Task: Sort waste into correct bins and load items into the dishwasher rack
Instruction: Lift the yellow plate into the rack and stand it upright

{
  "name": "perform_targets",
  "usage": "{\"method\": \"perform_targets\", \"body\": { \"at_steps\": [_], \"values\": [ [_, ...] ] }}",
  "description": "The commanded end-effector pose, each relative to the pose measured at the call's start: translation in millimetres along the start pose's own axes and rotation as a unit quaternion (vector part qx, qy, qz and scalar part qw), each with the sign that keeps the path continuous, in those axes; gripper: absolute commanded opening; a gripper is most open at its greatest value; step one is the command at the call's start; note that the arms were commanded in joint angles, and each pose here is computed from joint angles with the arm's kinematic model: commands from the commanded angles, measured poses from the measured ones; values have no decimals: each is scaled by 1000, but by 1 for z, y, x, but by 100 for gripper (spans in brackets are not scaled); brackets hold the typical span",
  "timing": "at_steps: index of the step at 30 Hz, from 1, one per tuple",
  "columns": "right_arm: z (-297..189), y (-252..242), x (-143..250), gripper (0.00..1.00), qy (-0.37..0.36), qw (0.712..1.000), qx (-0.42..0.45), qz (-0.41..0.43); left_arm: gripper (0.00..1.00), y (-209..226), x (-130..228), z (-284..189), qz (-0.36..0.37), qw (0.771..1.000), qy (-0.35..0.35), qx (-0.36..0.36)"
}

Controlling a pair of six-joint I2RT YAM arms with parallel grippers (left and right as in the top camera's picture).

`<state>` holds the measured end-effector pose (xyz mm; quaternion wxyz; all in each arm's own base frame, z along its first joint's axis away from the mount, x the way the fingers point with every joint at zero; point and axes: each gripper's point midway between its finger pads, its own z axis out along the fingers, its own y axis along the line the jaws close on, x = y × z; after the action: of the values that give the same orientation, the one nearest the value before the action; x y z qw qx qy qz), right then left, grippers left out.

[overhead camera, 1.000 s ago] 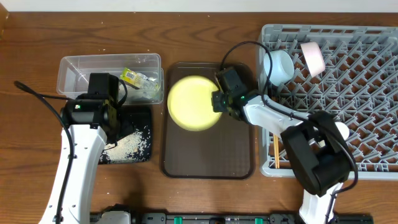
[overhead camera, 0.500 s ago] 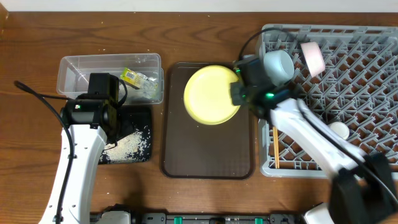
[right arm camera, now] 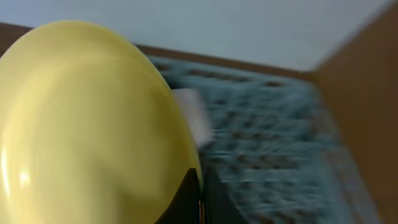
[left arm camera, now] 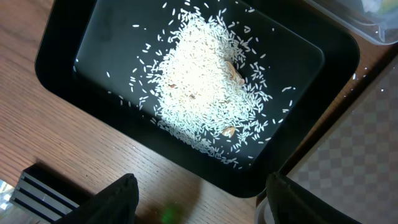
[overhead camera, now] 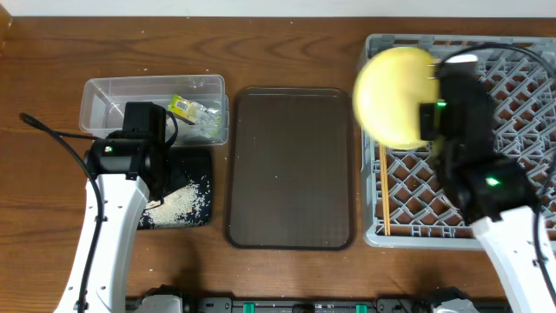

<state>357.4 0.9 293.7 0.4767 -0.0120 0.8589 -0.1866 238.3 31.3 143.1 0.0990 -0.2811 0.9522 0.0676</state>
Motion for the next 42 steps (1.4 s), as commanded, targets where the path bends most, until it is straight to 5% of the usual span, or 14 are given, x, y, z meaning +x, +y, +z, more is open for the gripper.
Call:
{"method": "perform_targets", "body": {
  "at_steps": [1,12,26,30,37,42],
  "values": [
    [-2,-52,6,1,23,990,105,-89,69,3,1,1,-3,1000,2,-6],
    [28,-90,42,1,129,960,167,-185,69,3,1,1,-3,1000,2,-7],
    [75,-41,92,3,203,968,86,-118,69,3,1,1,-3,1000,2,-7],
    [77,-21,91,38,190,979,35,-68,69,3,1,1,-3,1000,2,-7],
    [62,-17,82,66,172,985,19,24,74,-2,5,1,-2,1000,12,9],
    [38,-17,70,73,145,984,-37,99,76,-30,4,-2,59,995,14,78]
  ]
}}
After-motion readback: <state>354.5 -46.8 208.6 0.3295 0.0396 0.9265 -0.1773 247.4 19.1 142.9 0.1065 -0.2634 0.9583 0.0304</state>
